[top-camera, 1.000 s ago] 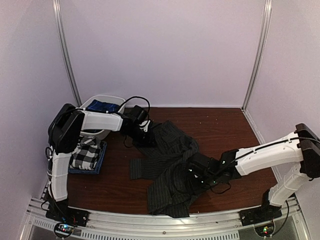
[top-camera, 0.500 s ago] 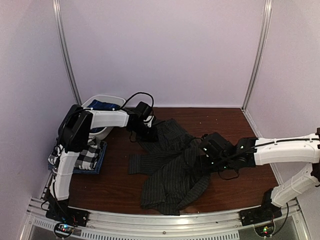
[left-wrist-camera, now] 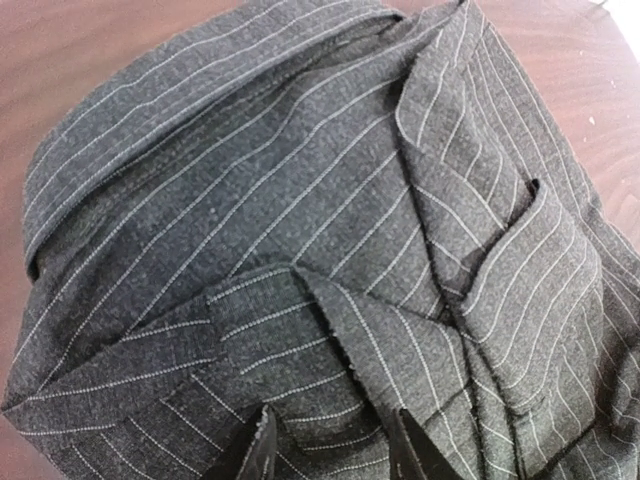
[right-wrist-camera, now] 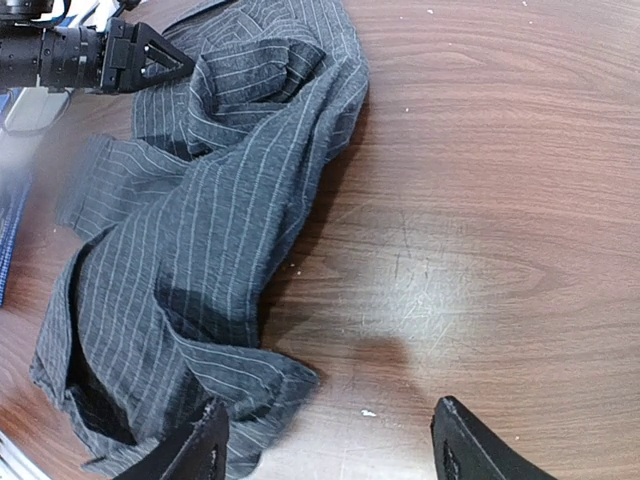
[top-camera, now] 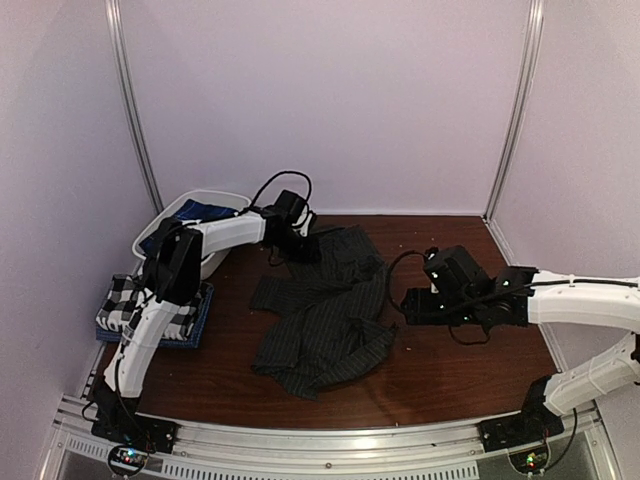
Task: Fold and stack the long sleeve shirts
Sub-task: Flatten out the crumpled shirt at the center of the board.
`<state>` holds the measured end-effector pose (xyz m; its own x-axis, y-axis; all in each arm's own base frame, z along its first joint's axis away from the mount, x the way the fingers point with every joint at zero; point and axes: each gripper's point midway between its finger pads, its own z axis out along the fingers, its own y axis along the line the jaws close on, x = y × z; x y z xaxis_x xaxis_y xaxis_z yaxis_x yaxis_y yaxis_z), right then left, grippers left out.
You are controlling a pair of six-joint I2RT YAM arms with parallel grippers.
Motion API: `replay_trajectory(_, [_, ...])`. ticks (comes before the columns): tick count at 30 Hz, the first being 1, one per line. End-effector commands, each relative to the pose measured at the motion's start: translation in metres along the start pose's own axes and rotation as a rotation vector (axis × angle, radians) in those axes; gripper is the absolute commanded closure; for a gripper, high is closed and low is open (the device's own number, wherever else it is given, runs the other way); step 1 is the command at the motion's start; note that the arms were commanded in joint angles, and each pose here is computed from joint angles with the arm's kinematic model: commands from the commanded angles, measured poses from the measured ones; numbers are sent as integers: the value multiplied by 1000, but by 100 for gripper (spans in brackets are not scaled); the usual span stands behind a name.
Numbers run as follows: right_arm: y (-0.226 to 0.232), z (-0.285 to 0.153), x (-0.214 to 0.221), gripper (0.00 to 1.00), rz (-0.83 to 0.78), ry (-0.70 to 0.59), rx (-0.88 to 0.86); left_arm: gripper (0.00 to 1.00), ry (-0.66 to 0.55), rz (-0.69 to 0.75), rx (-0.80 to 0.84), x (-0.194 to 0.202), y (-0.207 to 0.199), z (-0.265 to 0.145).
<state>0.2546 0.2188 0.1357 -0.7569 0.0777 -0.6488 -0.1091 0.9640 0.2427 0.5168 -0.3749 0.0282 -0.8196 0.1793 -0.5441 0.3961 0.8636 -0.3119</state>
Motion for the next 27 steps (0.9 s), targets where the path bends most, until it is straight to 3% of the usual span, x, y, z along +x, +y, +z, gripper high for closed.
replay_trajectory(1, [-4,2,-10,29,5,-40,-18,60,93,32,-16,24,24,29])
replay_trajectory(5, [-6,4,-14,28,17,-51,-36,58,1,58,35,-16,13,20])
replay_trajectory(10, [-4,9,-23,26,6,-64,-48,50,-119,95,71,-65,-8,-26])
replay_trajectory(17, [24,29,-30,22,-56,-28,-95,45,-159,70,56,-80,-20,-84])
replay_trajectory(21, [44,37,-30,22,-119,-15,-114,45,-98,19,-11,-53,-7,-105])
replay_trajectory(27, [69,59,-5,25,-209,70,-156,47,10,-52,36,15,-7,-130])
